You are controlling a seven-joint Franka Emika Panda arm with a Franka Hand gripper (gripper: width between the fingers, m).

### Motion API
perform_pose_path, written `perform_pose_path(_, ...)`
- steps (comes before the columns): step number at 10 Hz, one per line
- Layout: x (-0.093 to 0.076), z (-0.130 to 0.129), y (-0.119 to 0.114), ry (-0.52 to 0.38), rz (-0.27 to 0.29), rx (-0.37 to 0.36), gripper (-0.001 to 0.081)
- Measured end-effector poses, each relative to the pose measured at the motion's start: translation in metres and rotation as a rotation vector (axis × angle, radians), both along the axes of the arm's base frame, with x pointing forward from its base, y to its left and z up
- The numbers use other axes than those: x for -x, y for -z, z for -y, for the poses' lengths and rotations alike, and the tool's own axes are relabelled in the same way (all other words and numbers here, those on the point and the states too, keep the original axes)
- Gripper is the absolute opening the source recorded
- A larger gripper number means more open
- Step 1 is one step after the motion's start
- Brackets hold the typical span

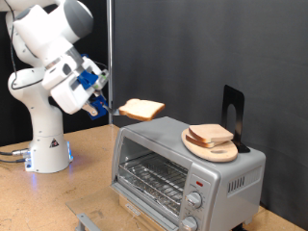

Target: Make a piece of toast with the oven

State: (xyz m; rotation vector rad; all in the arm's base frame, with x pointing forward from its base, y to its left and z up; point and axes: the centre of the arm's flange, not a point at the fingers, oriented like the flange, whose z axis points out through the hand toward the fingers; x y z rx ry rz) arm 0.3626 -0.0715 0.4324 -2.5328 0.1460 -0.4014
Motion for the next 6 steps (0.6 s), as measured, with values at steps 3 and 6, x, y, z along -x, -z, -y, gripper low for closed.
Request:
perform_pose_path(3,0.027,0.03,-0.005,0.02,-0.008,-0.011,0.0465)
perform_pose_path(6,0.026,0.035,0.006,-0.002,0.0,0.013,0.0465)
